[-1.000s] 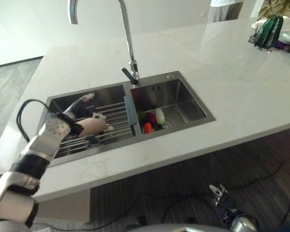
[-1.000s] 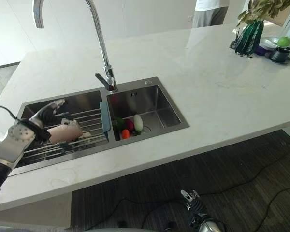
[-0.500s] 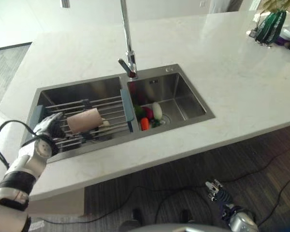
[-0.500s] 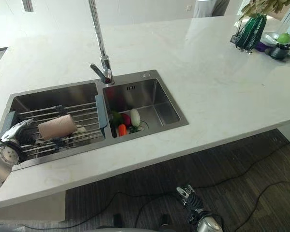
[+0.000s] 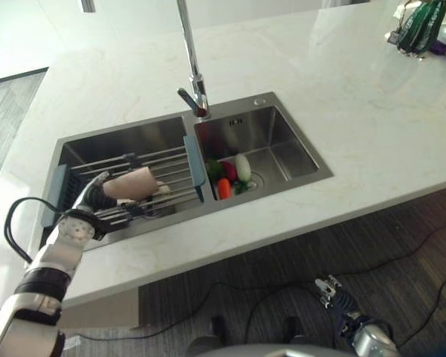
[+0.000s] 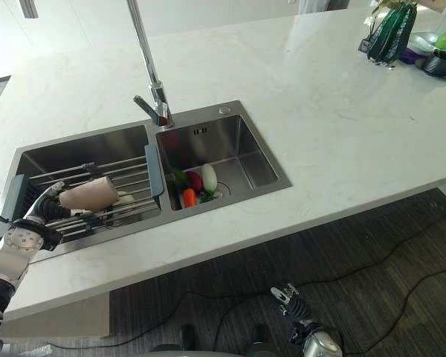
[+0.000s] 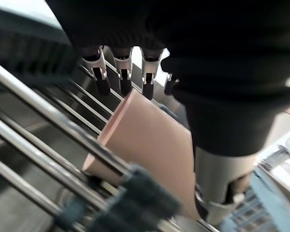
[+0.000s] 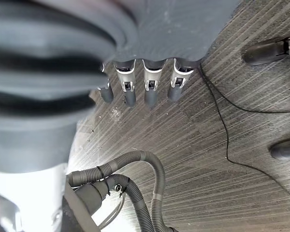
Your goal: Place the dishes in the dishwasher.
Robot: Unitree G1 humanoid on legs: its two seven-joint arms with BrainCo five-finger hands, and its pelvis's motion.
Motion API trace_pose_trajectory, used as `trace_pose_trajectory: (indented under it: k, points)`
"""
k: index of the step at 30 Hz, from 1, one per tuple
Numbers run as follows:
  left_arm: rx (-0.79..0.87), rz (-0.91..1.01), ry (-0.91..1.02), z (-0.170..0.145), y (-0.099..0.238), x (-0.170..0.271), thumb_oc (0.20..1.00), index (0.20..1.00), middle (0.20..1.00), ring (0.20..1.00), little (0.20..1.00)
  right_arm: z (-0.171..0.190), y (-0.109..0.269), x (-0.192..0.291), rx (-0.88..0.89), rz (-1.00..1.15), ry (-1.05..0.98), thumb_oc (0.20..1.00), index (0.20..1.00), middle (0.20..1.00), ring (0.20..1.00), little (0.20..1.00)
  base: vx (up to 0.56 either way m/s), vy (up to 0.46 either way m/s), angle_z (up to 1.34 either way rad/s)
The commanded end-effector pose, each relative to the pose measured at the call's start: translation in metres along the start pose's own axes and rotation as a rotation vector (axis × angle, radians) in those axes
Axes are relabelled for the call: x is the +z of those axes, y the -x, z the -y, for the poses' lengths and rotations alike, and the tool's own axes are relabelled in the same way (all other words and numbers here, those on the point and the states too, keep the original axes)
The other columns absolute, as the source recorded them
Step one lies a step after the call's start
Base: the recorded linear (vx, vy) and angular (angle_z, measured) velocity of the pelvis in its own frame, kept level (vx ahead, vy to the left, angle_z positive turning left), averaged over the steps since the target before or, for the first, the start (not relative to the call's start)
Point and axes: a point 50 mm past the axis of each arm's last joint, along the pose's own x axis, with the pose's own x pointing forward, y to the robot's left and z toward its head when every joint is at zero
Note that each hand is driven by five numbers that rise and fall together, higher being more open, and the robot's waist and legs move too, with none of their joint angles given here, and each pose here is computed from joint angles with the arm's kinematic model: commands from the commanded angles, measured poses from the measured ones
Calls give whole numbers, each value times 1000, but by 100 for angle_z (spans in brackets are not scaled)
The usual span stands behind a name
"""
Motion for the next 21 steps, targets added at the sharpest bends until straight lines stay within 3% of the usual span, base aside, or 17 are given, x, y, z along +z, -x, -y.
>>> trace_pose_trajectory:
  k: [1,14,21]
  points:
    - [66,170,23,-37,-9,41,1000,1000,1000,1000,1000,-8,-5,19,67,70,45,1000,1000,1000,1000,1000,0,0,0]
    - [135,147,-84,-59,-9,48,1000,1000,1000,1000,1000,-5,-3,20,65,70,49,1000,1000,1000,1000,1000,0,0,0]
    - [272,63,-267,-80,-9,42,1000,1000,1000,1000,1000,-6,-3,22,71,74,62,1000,1000,1000,1000,1000,-4,1,-1]
